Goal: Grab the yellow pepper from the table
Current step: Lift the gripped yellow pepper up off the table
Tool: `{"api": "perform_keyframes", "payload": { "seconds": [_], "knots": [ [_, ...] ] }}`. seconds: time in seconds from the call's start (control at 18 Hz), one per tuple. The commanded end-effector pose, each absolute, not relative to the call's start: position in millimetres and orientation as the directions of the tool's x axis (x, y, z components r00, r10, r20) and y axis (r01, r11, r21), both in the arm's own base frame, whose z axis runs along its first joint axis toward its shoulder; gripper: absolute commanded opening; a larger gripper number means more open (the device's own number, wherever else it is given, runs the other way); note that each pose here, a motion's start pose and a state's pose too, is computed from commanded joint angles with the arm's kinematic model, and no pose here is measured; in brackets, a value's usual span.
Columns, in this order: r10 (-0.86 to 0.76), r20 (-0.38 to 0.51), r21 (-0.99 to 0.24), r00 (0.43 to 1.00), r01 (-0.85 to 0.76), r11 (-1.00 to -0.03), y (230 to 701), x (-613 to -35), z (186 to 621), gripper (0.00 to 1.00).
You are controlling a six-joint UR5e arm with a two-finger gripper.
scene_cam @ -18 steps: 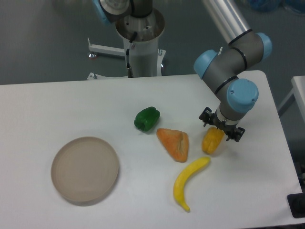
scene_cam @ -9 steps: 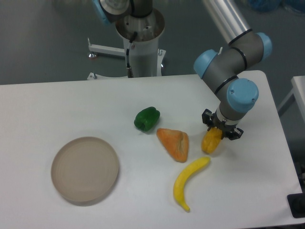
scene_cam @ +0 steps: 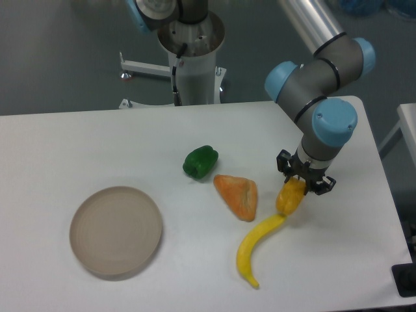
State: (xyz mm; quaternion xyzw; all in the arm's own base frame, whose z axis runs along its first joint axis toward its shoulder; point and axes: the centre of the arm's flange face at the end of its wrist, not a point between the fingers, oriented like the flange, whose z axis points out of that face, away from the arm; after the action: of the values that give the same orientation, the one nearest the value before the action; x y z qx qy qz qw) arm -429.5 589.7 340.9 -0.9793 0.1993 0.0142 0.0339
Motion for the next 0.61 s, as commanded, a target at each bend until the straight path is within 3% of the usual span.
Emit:
{"api": "perform_keyframes", "payload": {
  "seconds": [0.61],
  "knots": [
    [-0.443, -0.068, -0.065, 0.894, -0.447, -0.892, 602.1, -428.3, 348.3, 0.44]
  ]
}}
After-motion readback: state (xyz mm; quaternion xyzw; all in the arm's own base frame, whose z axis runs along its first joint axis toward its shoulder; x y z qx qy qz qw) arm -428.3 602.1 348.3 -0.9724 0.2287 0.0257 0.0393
